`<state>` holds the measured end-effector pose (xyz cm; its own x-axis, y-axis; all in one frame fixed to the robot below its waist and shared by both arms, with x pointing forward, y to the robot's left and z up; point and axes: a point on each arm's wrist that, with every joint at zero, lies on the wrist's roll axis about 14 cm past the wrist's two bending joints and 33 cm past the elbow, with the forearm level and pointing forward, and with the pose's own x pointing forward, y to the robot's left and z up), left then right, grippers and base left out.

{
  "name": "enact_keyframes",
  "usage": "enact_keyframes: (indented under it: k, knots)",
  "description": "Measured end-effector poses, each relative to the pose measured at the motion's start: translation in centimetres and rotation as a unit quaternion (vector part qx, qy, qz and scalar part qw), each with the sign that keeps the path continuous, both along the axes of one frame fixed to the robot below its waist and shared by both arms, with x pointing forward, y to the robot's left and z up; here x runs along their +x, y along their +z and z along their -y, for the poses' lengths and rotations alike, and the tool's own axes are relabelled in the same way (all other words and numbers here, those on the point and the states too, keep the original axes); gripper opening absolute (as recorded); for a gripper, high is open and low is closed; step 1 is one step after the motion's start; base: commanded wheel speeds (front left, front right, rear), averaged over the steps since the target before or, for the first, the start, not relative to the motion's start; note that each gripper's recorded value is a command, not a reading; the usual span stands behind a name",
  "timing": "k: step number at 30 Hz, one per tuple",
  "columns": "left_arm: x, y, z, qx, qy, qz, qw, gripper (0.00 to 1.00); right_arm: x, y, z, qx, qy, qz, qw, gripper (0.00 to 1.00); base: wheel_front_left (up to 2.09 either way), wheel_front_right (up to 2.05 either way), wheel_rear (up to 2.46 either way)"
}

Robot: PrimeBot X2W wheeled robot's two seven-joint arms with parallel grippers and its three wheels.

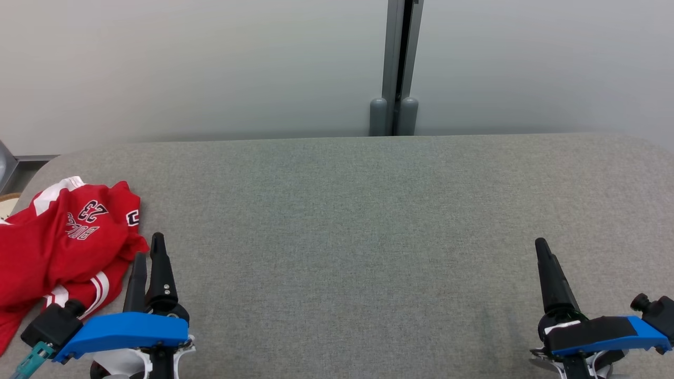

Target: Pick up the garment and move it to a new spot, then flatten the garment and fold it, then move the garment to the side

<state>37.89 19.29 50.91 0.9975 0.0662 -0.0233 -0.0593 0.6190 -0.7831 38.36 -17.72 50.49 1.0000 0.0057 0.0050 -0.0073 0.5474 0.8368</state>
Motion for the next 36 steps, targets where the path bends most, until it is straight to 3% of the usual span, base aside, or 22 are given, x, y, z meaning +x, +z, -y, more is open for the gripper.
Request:
enact_keyframes:
  k: [13, 36]
  knots:
    - [-0.4, -0.1, 0.6, 0.121, -0.002, -0.004, 0.993, 1.00, -0.1, 0.4, -0.3, -0.090, 0.002, 0.014, 0.996, 1.00, 0.00, 0.00, 0.00]
    - [-0.8, -0.4, 1.5, 0.277, -0.008, -0.002, 0.961, 1.00, -0.2, 0.8, -1.3, -0.223, 0.013, 0.038, 0.974, 1.00, 0.00, 0.00, 0.00]
